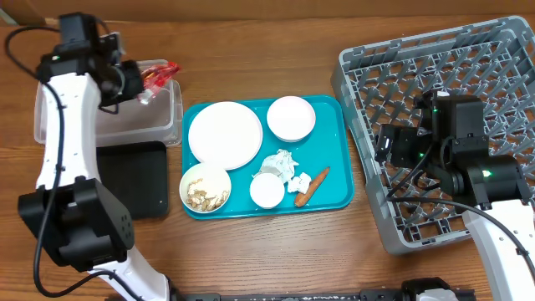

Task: Sort waste into correct bins and load items into the dishwasher
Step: 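Carry the wrapper left and drop it into the clear bin, then move the left gripper back and grasp the crumpled foil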

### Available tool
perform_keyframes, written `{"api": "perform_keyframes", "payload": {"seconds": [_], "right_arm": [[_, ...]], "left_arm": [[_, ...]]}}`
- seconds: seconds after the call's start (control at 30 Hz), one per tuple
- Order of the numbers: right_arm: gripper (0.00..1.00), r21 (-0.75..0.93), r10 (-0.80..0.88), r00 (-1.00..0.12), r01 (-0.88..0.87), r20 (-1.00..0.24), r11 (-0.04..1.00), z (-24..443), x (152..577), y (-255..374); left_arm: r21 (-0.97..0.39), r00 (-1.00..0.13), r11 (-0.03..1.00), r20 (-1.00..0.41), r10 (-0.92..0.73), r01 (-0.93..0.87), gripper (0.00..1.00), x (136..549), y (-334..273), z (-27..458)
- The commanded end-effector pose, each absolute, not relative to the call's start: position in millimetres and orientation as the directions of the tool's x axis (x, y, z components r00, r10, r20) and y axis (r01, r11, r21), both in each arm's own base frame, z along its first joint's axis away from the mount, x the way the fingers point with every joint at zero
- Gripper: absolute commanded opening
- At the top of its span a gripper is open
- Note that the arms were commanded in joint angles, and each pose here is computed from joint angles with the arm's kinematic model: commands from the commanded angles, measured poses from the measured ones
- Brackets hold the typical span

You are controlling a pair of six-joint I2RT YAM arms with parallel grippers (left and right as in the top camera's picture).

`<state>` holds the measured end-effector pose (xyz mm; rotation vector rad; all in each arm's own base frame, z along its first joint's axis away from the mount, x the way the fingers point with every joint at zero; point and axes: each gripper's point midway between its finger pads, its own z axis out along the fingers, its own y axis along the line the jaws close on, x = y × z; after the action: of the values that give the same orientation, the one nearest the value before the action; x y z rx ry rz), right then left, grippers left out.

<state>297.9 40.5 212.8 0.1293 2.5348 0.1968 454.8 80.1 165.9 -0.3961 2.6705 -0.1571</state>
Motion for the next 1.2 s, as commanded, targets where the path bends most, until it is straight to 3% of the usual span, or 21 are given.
{"api": "perform_keyframes", "payload": {"seconds": [0.0, 0.03, 0.07, 0.13, 0.2, 0.23, 0.5, 0.7, 0.93, 1.17], "right_arm": [[1.0, 0.167, 0.146, -0.801, 0.059, -0.58, 0.984, 225, 302, 37], [1.0, 0.166, 0.146, -0.802, 0.059, -0.579, 0.984, 224, 302, 37], [1.0, 0.166, 0.146, -0.803, 0.059, -0.579, 0.984, 224, 301, 37], [1.0, 0.166, 0.146, -0.804, 0.06, -0.576, 0.984, 224, 301, 37], [1.0, 0.165, 0.145, -0.805, 0.06, -0.575, 0.984, 224, 300, 37], [1.0, 0.165, 0.145, -0.805, 0.06, -0.575, 0.984, 224, 300, 37], [1.0, 0.165, 0.145, -0.806, 0.06, -0.573, 0.984, 223, 300, 37], [1.0, 0.165, 0.145, -0.808, 0.061, -0.572, 0.984, 223, 300, 37], [1.0, 0.163, 0.144, -0.813, 0.062, -0.564, 0.985, 222, 298, 37], [1.0, 0.163, 0.144, -0.816, 0.063, -0.56, 0.985, 221, 297, 37]], "left_arm": [[-0.179, -0.844, 0.948, -0.434, -0.316, -0.263, 0.04, 457, 84, 181], [-0.179, -0.845, 0.948, -0.431, -0.316, -0.263, 0.04, 457, 84, 181], [-0.176, -0.847, 0.948, -0.428, -0.316, -0.265, 0.11, 456, 84, 180], [-0.158, -0.85, 0.948, -0.419, -0.318, -0.277, 0.47, 453, 87, 179], [-0.149, -0.853, 0.948, -0.413, -0.319, -0.282, 0.66, 451, 88, 178], [-0.152, -0.855, 0.948, -0.409, -0.319, -0.281, 0.68, 450, 87, 177], [-0.22, -0.876, 0.96, -0.41, -0.253, -0.174, 0.74, 446, 44, 193], [-0.285, -0.893, 0.933, -0.443, 0.074, 0.219, 0.74, 438, -89, 204], [-0.273, -0.856, 0.842, -0.384, 0.347, 0.464, 0.78, 398, -206, 177], [-0.237, -0.834, 0.802, -0.219, 0.506, 0.549, 0.81, 362, -257, 114]]}}
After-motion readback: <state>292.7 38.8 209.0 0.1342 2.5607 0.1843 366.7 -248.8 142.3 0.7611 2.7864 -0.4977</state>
